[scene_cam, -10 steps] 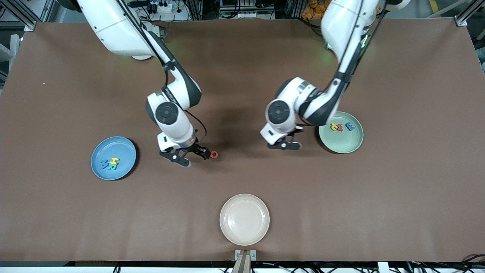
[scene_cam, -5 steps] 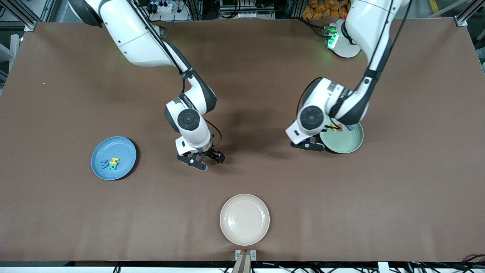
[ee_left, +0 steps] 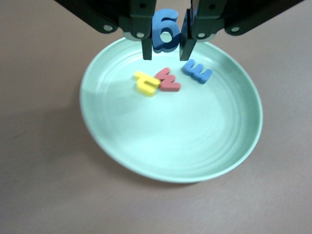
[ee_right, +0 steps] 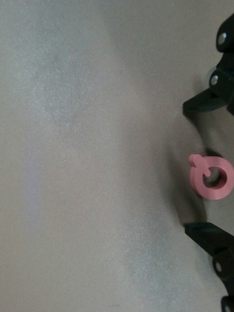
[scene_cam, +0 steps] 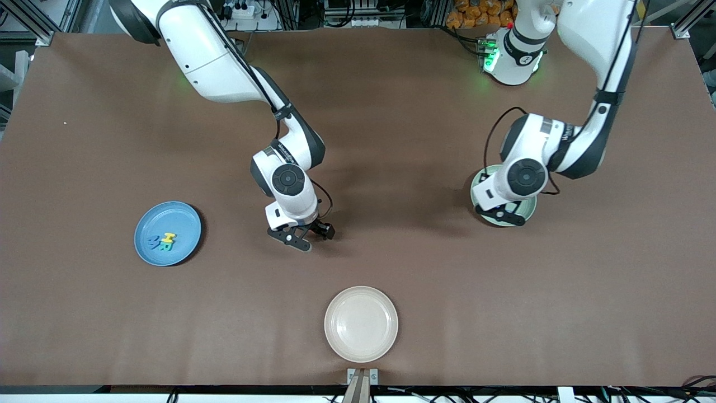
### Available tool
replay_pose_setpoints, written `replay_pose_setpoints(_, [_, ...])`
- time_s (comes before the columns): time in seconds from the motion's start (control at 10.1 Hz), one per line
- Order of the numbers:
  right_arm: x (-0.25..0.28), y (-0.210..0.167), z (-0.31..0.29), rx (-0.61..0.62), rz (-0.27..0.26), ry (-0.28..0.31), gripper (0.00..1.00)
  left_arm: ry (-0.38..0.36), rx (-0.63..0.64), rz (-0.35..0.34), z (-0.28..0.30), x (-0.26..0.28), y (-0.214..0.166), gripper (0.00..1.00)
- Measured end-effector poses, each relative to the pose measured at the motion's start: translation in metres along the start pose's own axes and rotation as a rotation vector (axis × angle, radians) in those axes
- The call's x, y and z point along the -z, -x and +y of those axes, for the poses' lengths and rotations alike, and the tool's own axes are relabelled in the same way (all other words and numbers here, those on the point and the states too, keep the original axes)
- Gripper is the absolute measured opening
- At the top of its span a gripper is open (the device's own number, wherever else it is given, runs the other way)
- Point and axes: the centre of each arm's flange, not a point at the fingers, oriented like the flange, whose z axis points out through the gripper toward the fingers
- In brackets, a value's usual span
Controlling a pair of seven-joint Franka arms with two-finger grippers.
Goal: Sort uppercase to blue plate, lowercase to green plate
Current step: 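Release the g in the green plate while the right gripper grasps pink letter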
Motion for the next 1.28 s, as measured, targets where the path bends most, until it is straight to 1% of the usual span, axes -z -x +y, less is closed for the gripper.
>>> replay_pose_setpoints(0.1, [0.001,0.001,-0.001,-0.001,0.001,-0.001,1.00,-0.004,-0.004,-0.001,-0.018,-0.004,0.002,0.26])
replay_pose_setpoints(0.2, [0.001,0.003,-0.003,0.000,0.001,-0.002,1.00,0.005,-0.002,0.013,-0.038,-0.006,0.003,0.26])
replay_pose_setpoints(0.3, [0.001,0.004,-0.004,0.002,0.001,-0.003,1.00,0.015,0.010,0.051,-0.055,-0.008,0.003,0.26])
replay_pose_setpoints(0.39, [0.001,0.006,-0.005,0.004,0.001,-0.003,0.99,0.023,0.024,0.111,-0.067,-0.011,0.001,0.26])
replay_pose_setpoints(0.49, [0.002,0.007,-0.006,0.009,0.003,-0.002,0.86,0.026,0.034,0.164,-0.072,-0.014,-0.001,0.26])
replay_pose_setpoints(0.59, [0.006,0.008,-0.009,0.016,0.009,-0.006,0.70,0.027,0.034,0.191,-0.072,-0.016,-0.002,0.26])
replay_pose_setpoints(0.79, [0.011,0.009,-0.013,0.032,0.021,-0.005,0.39,0.032,0.064,0.202,-0.066,-0.020,-0.002,0.26])
replay_pose_setpoints(0.89, [0.012,0.009,-0.013,0.035,0.023,-0.005,0.36,0.039,0.096,0.217,-0.059,-0.020,-0.004,0.26])
replay_pose_setpoints(0.99, [0.012,0.009,-0.013,0.036,0.025,-0.005,0.36,0.046,0.118,0.219,-0.048,-0.025,-0.006,0.26])
replay_pose_setpoints(1.18, [0.015,0.000,-0.011,0.030,0.038,-0.010,0.36,0.056,0.125,0.205,-0.031,-0.038,-0.007,0.27])
replay_pose_setpoints(1.28, [0.022,-0.013,-0.007,0.029,0.050,-0.018,0.36,0.057,0.122,0.196,-0.029,-0.043,-0.007,0.33])
